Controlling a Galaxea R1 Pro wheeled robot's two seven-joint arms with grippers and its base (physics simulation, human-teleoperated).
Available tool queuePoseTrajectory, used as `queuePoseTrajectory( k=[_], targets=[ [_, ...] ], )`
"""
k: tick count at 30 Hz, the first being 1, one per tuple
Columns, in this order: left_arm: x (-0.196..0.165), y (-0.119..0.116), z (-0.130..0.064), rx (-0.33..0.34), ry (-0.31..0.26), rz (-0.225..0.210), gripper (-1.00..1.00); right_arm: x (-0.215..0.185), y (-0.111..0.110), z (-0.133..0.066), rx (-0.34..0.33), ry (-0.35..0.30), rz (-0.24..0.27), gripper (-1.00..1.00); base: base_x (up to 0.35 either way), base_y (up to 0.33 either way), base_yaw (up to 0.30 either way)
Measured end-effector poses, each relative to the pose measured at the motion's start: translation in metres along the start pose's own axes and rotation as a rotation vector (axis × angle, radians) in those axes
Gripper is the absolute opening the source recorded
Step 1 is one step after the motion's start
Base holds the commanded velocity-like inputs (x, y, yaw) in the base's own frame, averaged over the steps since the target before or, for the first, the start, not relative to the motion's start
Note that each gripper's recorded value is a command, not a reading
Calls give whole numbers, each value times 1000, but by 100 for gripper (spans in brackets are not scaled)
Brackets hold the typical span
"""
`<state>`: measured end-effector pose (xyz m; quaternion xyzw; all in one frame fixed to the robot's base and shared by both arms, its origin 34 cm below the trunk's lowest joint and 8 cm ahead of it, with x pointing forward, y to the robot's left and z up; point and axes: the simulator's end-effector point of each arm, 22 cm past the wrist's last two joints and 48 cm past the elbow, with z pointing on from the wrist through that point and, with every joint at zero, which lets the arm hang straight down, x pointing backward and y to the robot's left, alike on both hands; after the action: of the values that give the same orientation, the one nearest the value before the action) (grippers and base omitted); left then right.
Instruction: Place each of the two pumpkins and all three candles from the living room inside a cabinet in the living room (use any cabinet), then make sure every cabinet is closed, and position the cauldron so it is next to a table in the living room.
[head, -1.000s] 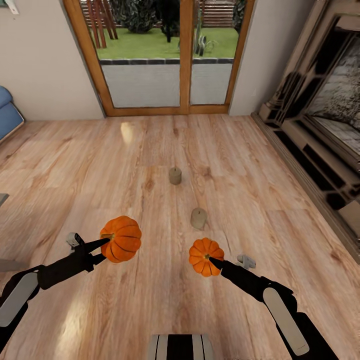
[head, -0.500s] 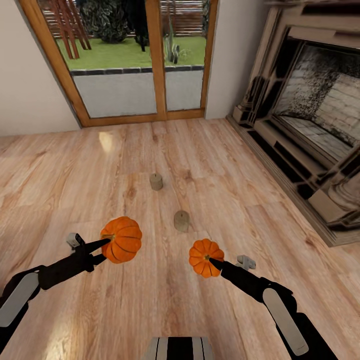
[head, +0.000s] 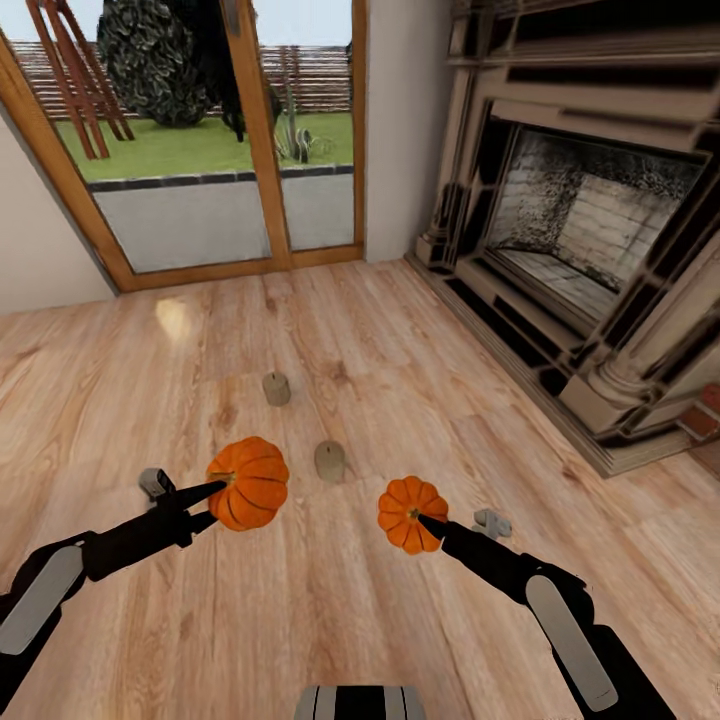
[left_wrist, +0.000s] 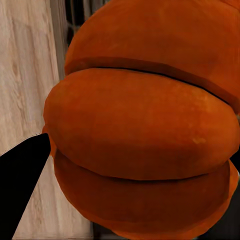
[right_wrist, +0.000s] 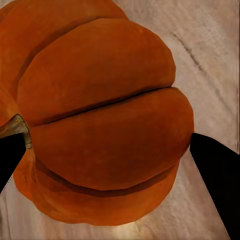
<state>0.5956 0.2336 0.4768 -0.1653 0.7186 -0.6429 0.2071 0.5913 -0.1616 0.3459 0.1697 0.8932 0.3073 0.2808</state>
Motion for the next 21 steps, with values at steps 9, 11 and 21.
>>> queuePoseTrajectory(
  k=[9, 11, 21],
  targets=[
    [-1, -22, -1, 21, -1, 35, -100, -16, 16, -12, -22, -36, -21, -100, 0, 0, -269],
    [-2, -27, -2, 26, -2, 43, -100, -19, 20, -15, -26, -44, -26, -100, 0, 0, -269],
    [-4, -49, -5, 50, -11, 73, -100, -32, 37, -27, -53, -77, -47, -100, 0, 0, -269]
  ],
)
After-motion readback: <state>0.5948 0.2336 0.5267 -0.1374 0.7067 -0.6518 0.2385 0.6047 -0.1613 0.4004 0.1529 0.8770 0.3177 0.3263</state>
